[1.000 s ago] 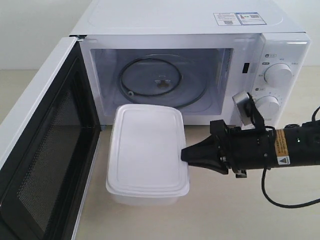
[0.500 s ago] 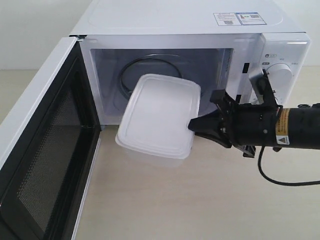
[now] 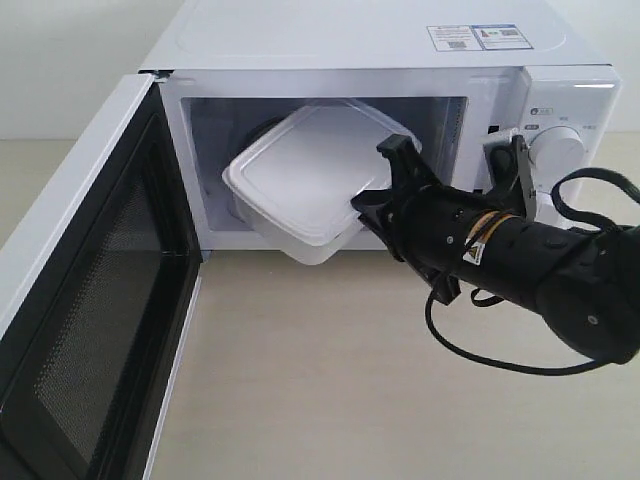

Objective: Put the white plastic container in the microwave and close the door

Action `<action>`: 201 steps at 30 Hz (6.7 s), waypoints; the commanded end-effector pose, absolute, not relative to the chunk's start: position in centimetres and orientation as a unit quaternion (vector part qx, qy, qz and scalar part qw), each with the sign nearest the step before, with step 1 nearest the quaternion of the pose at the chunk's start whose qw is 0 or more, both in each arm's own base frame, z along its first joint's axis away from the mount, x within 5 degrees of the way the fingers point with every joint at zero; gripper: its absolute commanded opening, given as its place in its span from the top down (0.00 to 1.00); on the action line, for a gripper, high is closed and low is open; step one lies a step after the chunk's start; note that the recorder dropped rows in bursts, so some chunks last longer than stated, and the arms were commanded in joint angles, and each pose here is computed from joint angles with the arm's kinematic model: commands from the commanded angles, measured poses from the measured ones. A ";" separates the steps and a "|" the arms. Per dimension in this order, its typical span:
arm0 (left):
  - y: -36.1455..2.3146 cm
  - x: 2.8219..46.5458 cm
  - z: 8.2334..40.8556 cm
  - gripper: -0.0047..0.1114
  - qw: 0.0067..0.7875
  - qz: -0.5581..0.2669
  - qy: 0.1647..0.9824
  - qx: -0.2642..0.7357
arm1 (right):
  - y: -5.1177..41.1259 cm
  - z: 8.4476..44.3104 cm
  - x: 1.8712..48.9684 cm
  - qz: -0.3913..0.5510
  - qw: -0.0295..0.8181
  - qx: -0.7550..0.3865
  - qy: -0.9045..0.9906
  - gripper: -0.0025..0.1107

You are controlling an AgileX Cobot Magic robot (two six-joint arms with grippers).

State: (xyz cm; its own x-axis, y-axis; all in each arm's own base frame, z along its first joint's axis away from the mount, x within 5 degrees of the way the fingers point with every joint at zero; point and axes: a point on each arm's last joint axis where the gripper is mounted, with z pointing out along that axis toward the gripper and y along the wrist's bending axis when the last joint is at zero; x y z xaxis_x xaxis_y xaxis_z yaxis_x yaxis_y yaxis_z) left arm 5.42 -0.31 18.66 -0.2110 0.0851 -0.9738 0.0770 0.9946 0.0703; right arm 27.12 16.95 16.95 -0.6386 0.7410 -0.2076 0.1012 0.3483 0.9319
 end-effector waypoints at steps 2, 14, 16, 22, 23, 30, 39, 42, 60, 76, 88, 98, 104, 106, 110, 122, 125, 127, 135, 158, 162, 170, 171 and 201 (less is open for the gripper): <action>-0.3 5.4 18.6 0.92 0.626 0.006 0.778 0.052 | 17.0 17.7 27.2 0.499 0.348 0.340 0.717 0.98; -0.3 5.4 18.6 0.92 0.626 0.006 0.778 0.052 | 18.9 19.5 31.0 0.460 0.354 0.369 0.726 0.98; -0.3 5.4 18.6 0.92 0.626 0.006 0.778 0.052 | 19.7 19.3 32.0 0.455 0.343 0.372 0.733 0.98; -0.3 5.4 18.6 0.92 0.626 0.006 0.778 0.052 | 21.0 18.9 33.9 0.456 0.340 0.372 0.734 0.98; -0.3 5.4 18.6 0.92 0.626 0.006 0.778 0.052 | 21.1 18.9 34.1 0.456 0.340 0.372 0.734 0.98; -0.3 5.4 18.6 0.92 0.626 0.006 0.778 0.052 | 21.0 19.2 34.4 0.451 0.348 0.379 0.729 0.98; -0.3 5.4 18.6 0.92 0.626 0.006 0.778 0.052 | 21.0 19.6 34.5 0.429 0.408 0.304 0.747 0.98; -0.3 5.4 18.6 0.92 0.626 0.006 0.778 0.052 | 21.0 19.7 34.6 0.427 0.417 0.294 0.747 0.98; -0.3 5.4 18.6 0.92 0.626 0.006 0.778 0.052 | 20.9 19.2 34.4 0.422 0.388 0.325 0.752 0.98; -0.3 5.4 18.6 0.92 0.626 0.006 0.778 0.052 | 20.9 19.0 34.3 0.417 0.381 0.325 0.759 0.65; -0.3 5.4 18.6 0.92 0.626 0.006 0.778 0.052 | 20.7 21.9 32.6 0.369 0.382 0.218 0.819 0.89; -0.3 5.4 18.6 0.92 0.626 0.006 0.778 0.052 | 20.3 20.9 29.1 0.248 0.382 -0.020 0.890 0.98; -0.3 5.4 18.6 0.92 0.626 0.006 0.778 0.052 | 19.1 18.7 28.1 0.174 0.446 -0.151 0.865 0.98; -0.3 5.4 18.6 0.92 0.626 0.006 0.778 0.052 | 18.9 18.7 28.2 0.173 0.470 -0.151 0.853 0.98; -0.3 5.4 18.6 0.92 0.626 0.006 0.778 0.052 | 19.3 17.0 28.5 0.157 0.470 -0.190 0.848 0.98; -0.3 5.4 18.6 0.92 0.626 0.006 0.778 0.052 | 20.6 13.9 29.8 0.196 0.519 -0.185 0.811 0.98; -0.3 5.4 18.6 0.92 0.626 0.006 0.778 0.052 | 20.9 14.2 30.6 0.185 0.522 -0.191 0.810 0.98; -0.3 5.4 18.6 0.92 0.626 0.006 0.778 0.052 | 21.3 14.6 31.9 0.185 0.529 -0.181 0.808 0.98; -0.3 5.4 18.6 0.92 0.626 0.006 0.778 0.052 | 22.4 14.0 34.5 0.176 0.512 -0.171 0.823 0.98; -0.3 5.4 18.6 0.92 0.626 0.006 0.778 0.052 | 16.7 17.5 21.1 0.211 0.515 -0.196 0.807 0.98; -0.3 5.4 18.6 0.92 0.626 0.006 0.778 0.052 | 14.2 18.3 18.4 0.216 0.547 -0.177 0.789 0.98; -0.3 5.4 18.6 0.92 0.626 0.006 0.778 0.052 | 10.3 18.8 17.2 0.124 0.566 -0.133 0.804 0.98; -0.3 5.4 18.6 0.92 0.626 0.006 0.778 0.052 | 10.1 18.7 17.3 0.118 0.561 -0.134 0.808 0.98; -0.3 5.4 18.6 0.92 0.626 0.006 0.778 0.052 | 5.0 19.7 18.5 0.029 0.573 -0.078 0.815 0.98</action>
